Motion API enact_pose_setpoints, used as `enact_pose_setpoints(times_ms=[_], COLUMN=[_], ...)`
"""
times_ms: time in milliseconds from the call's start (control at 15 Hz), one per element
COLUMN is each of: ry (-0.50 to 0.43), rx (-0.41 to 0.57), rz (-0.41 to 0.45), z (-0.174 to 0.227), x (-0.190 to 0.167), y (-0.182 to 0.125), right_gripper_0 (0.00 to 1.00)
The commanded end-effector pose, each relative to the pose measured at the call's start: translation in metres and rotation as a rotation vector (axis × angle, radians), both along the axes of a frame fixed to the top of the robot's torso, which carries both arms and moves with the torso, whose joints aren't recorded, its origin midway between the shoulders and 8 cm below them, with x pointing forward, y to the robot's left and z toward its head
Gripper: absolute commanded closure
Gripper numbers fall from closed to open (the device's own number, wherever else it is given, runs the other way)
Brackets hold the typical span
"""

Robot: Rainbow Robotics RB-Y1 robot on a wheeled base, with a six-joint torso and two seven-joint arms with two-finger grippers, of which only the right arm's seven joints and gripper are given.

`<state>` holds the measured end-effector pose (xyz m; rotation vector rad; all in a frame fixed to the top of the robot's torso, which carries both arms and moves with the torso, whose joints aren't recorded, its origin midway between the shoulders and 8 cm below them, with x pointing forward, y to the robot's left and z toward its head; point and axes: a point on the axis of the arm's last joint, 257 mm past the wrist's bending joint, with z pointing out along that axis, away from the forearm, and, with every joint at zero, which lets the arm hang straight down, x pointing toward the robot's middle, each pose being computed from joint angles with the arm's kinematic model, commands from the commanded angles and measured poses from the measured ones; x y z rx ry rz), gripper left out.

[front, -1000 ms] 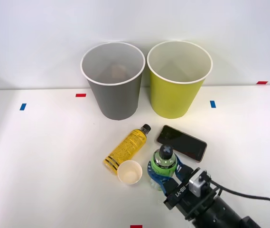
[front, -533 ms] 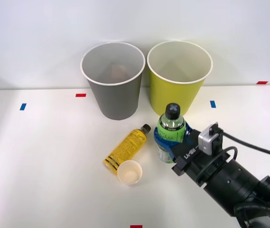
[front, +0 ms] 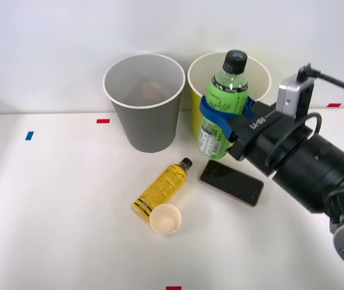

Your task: Put cans in the gray bin, plastic bottles in the light green bin

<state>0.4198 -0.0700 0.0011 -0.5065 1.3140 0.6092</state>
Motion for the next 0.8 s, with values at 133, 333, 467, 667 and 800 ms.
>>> enact_pose_setpoints(times_ms=[133,333,467,667,800], ry=[-0.015,-0.028,-0.035,-0.044,-0.038], rx=[0.032,0.056,0.054,0.024,0.003], rz=[-0.001,-0.042,-0.077,-0.134,-0.163], z=[0.042,0.056,0.065,0.072,0.071], x=[0.029,0.073,0.099,0.134,0.154], y=[-0.007,-0.011,-0.018,-0.032,-0.037], right_gripper_0=[1.00,1.00,1.00,1.00,1.00])
